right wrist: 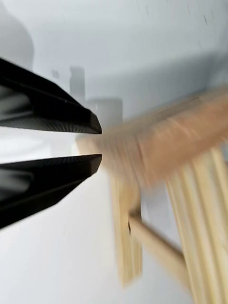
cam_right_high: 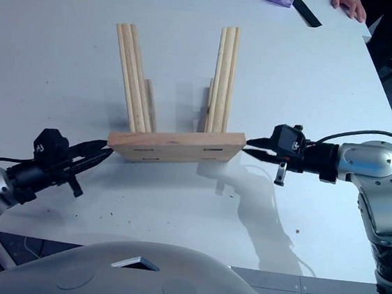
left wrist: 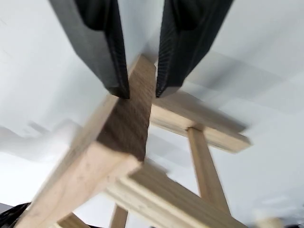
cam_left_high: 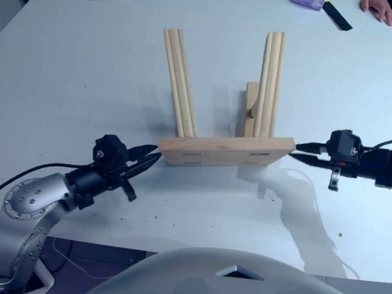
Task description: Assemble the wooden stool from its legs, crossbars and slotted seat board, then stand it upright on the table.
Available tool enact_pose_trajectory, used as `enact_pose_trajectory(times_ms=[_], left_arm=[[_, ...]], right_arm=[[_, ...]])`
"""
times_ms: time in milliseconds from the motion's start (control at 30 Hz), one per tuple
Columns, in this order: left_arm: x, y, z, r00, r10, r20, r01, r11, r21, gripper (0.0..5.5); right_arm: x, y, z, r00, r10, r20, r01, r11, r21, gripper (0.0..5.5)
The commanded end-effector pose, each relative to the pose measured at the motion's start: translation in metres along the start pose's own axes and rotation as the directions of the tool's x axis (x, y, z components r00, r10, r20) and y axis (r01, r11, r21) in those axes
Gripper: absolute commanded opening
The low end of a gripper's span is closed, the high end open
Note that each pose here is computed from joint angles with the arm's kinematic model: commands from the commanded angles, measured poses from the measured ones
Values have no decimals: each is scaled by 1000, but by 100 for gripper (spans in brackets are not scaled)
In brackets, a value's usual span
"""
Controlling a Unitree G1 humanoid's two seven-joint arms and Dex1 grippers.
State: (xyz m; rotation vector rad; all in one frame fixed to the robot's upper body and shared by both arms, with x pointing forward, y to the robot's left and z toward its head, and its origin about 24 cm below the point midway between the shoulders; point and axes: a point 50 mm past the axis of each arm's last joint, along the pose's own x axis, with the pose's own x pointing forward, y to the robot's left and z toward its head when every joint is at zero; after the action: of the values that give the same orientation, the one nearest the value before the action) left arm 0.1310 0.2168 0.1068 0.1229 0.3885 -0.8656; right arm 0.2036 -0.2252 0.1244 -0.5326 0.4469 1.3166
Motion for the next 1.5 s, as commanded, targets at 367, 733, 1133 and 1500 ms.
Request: enact_pose_trajectory(times_ms=[367,733,1133,1500], left_arm=[[5,15,-30,988,-102,-118,114,989,99,201],[34,29,-42,993,-89,-72,101,978,181,241],[42,42,-34,991,-109,-78,126,957,263,320],[61,46,-40,981,-175,-83,191,941,279,320]], right_arm=[[3,-4,-30,995,63,-81,-60,998,33,199],[37,-10,-38,998,61,-20,-60,997,40,201],[46,-19,-37,998,64,-5,-64,998,12,201],[54,-30,-44,998,58,-22,-58,998,-7,201]])
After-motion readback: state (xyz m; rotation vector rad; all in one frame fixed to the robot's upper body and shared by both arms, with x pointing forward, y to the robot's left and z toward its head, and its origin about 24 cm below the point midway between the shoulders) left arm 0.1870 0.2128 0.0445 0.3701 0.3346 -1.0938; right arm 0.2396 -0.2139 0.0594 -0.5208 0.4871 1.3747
